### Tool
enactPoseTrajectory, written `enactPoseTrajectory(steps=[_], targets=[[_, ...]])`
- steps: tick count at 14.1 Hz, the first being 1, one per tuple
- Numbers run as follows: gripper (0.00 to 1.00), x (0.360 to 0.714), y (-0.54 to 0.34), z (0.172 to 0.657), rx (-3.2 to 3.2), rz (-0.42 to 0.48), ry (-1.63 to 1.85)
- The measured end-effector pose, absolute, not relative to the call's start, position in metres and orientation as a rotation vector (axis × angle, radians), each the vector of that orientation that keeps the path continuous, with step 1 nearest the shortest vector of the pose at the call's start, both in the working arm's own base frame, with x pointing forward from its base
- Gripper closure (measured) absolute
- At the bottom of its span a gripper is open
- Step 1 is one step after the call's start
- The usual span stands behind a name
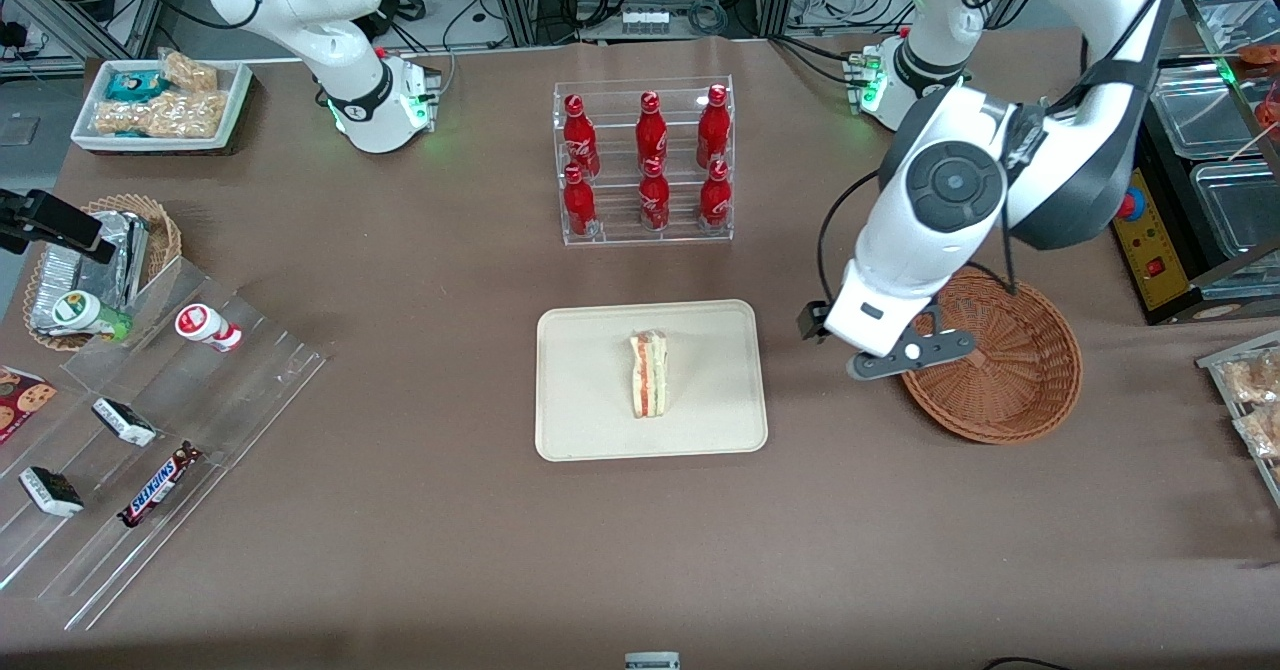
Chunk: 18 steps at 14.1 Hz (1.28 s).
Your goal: Place sandwich from basket to tray
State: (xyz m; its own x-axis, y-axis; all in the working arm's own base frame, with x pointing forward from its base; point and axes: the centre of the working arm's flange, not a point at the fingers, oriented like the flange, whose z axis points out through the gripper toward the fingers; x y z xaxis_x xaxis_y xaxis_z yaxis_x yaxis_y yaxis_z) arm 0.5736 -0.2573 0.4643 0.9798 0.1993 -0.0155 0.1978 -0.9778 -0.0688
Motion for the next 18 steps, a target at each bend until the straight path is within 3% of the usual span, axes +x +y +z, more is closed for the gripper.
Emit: enactPoseTrajectory(steps=[7,13,18], targets=[[0.00,0.560,-0.155,0.492,-3.062,0.043,-0.173],[0.00,0.544,-0.062,0.545,-3.117,0.127,0.092],[0.00,0.542,-0.027,0.615,-3.189,0.060,0.216]])
